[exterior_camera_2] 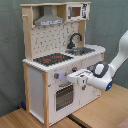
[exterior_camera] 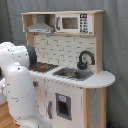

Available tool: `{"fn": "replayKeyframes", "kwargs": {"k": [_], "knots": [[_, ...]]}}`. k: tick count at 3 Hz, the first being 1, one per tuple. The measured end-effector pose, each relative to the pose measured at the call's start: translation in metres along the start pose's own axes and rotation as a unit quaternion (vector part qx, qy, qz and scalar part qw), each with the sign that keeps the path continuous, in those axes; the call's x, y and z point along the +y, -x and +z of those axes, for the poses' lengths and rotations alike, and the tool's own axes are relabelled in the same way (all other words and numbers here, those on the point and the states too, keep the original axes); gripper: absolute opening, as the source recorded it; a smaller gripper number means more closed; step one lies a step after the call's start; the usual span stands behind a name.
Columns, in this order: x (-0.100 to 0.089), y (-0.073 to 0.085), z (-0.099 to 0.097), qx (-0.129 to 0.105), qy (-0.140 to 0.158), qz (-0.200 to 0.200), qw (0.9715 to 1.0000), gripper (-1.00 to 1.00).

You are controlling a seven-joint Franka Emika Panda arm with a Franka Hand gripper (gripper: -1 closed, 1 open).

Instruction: Play with the kitchen

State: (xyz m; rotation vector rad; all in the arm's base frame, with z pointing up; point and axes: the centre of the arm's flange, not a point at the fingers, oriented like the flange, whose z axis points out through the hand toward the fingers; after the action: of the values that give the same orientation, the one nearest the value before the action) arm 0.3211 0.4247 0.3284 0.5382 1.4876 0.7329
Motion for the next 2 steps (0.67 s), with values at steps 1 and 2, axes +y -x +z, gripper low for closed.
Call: {"fn": "replayKeyframes", "kwargs": {"k": [1,2], "knots": [[-0.013,0.016,-0.008,-0.012,-0.001,-0.006,0.9999,1.00],[-0.029,0.042,0.000,-0.034,-0.019,-0.011,0.9992,1.00]]}}
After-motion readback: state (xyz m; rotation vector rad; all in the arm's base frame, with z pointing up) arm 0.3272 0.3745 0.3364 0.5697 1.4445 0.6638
